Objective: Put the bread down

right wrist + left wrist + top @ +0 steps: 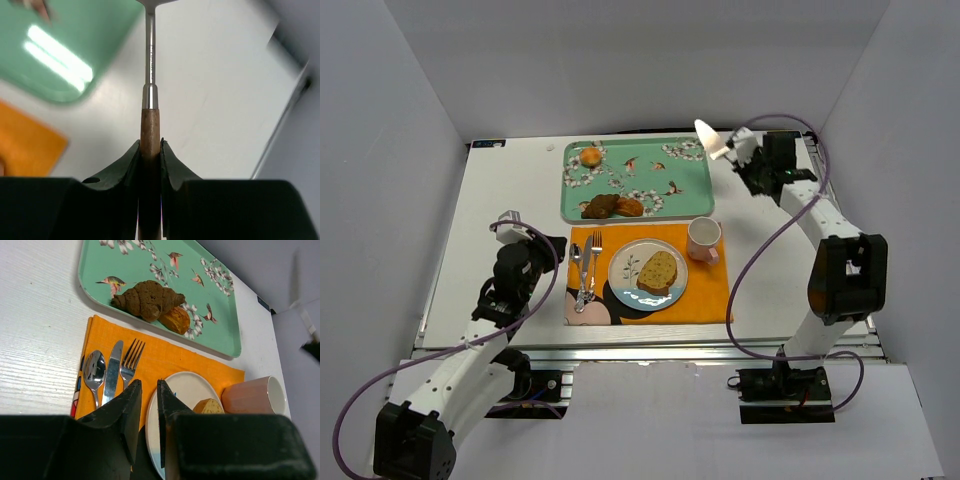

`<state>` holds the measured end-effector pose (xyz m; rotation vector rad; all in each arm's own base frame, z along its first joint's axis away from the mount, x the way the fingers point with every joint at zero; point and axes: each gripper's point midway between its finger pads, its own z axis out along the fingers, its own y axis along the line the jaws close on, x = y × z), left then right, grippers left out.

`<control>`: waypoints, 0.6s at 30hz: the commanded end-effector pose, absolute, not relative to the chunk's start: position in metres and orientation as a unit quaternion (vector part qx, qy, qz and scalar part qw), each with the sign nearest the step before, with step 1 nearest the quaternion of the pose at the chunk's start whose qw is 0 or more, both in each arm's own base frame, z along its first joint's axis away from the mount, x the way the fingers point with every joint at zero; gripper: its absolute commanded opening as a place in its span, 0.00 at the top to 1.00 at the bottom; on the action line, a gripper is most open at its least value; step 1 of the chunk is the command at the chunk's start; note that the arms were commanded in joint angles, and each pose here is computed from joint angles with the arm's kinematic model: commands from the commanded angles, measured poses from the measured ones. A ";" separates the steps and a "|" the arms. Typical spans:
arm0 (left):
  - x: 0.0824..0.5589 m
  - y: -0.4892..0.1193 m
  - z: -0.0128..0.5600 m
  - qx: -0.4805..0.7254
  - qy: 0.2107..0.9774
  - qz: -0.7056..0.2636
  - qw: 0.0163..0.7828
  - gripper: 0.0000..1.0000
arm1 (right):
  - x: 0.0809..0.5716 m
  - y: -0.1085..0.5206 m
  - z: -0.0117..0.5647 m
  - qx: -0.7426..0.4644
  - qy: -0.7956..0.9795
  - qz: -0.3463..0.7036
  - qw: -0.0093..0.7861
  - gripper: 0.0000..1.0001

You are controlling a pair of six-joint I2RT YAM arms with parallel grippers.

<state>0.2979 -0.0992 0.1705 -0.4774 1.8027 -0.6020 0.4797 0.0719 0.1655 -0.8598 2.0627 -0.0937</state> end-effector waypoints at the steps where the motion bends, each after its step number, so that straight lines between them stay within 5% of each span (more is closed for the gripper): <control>1: 0.297 -0.102 0.175 -0.197 0.753 -0.272 0.566 0.70 | 0.428 0.016 0.137 -0.197 0.902 -0.040 0.381 1.00; 12: 0.292 -0.105 0.170 -0.198 0.748 -0.289 0.564 0.70 | 0.354 -0.029 0.087 -0.137 0.934 -0.053 0.327 1.00; 18: 0.290 -0.104 0.171 -0.197 0.748 -0.287 0.565 0.70 | 0.353 -0.028 0.059 -0.122 0.947 -0.039 0.293 0.84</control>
